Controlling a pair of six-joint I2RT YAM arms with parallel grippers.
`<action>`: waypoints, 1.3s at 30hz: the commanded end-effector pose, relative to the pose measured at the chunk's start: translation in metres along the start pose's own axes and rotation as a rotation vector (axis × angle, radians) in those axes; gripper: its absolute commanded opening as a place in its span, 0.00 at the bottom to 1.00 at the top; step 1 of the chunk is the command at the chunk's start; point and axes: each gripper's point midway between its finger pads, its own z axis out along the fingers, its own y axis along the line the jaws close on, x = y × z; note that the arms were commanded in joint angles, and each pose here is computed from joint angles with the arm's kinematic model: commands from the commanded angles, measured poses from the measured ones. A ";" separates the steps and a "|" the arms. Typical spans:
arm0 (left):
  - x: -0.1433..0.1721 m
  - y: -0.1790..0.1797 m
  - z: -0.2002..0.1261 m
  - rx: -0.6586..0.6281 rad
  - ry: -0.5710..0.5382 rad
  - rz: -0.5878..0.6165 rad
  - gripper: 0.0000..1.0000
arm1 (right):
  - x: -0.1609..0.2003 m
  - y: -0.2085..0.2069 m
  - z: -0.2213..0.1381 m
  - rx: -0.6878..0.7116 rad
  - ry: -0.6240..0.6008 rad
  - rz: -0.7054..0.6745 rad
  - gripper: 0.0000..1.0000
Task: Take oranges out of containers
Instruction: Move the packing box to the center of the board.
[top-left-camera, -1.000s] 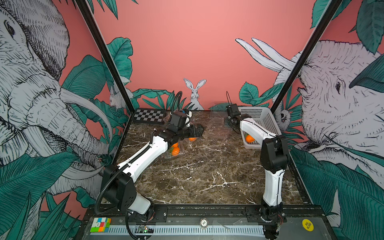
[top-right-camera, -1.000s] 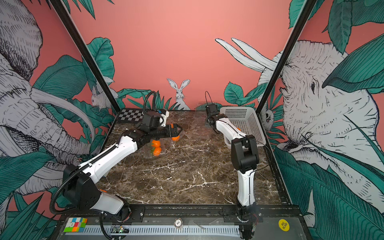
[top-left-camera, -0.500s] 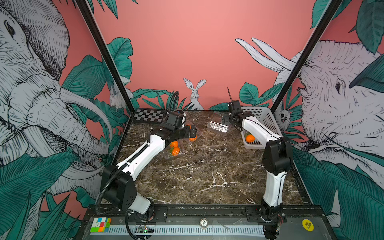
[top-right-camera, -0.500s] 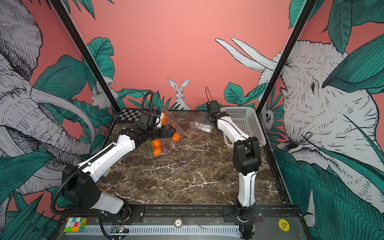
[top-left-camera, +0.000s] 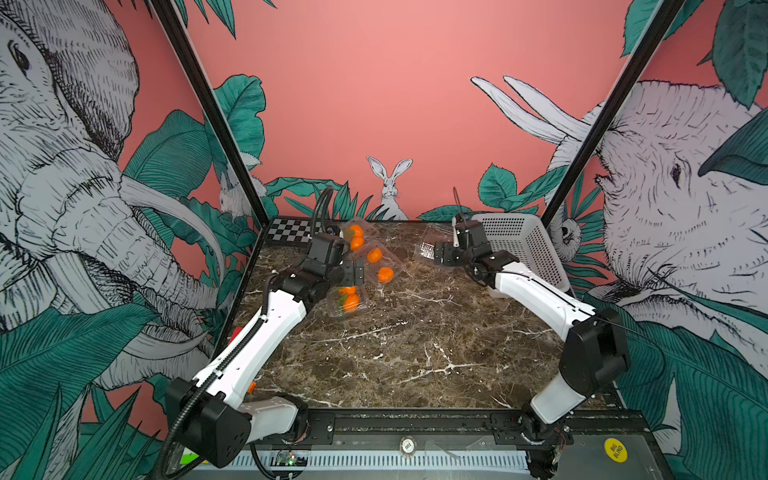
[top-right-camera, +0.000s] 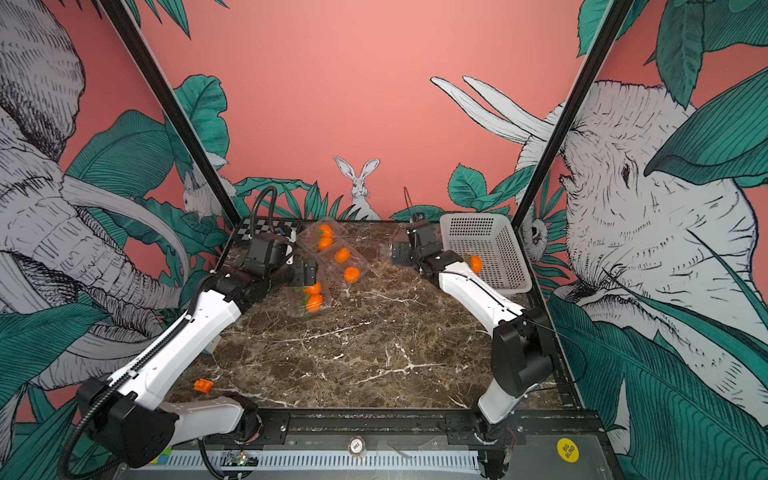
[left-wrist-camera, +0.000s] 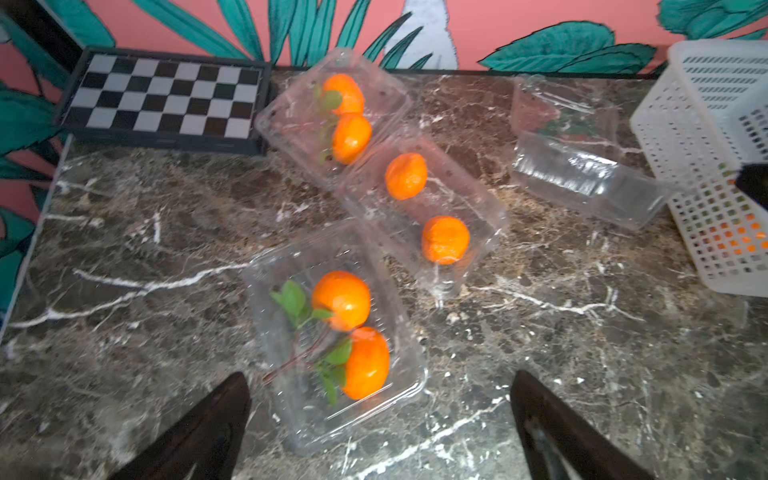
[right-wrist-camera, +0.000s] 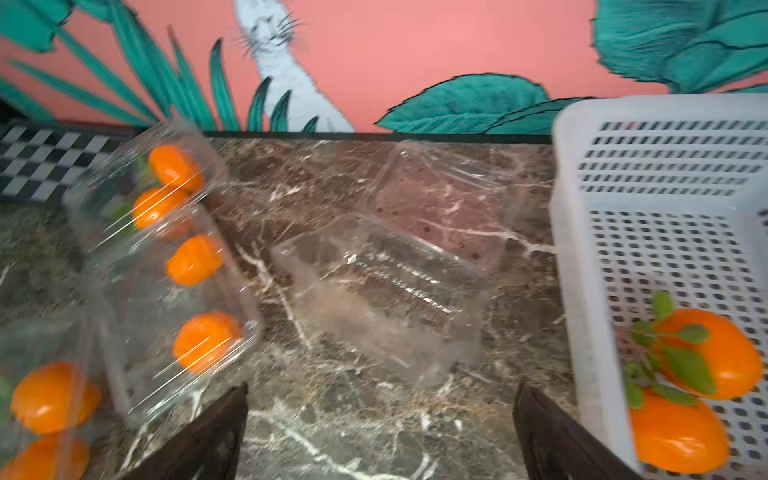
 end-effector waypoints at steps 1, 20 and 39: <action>0.040 0.038 0.016 -0.060 0.126 -0.085 0.99 | 0.011 0.035 -0.001 -0.018 -0.011 -0.080 0.99; -0.002 0.095 0.181 -0.018 0.240 -0.297 0.99 | 0.117 0.218 0.006 -0.172 0.062 -0.298 0.98; -0.021 0.039 0.201 0.378 0.043 -0.368 0.99 | 0.175 0.213 0.023 -0.230 0.210 -0.359 0.98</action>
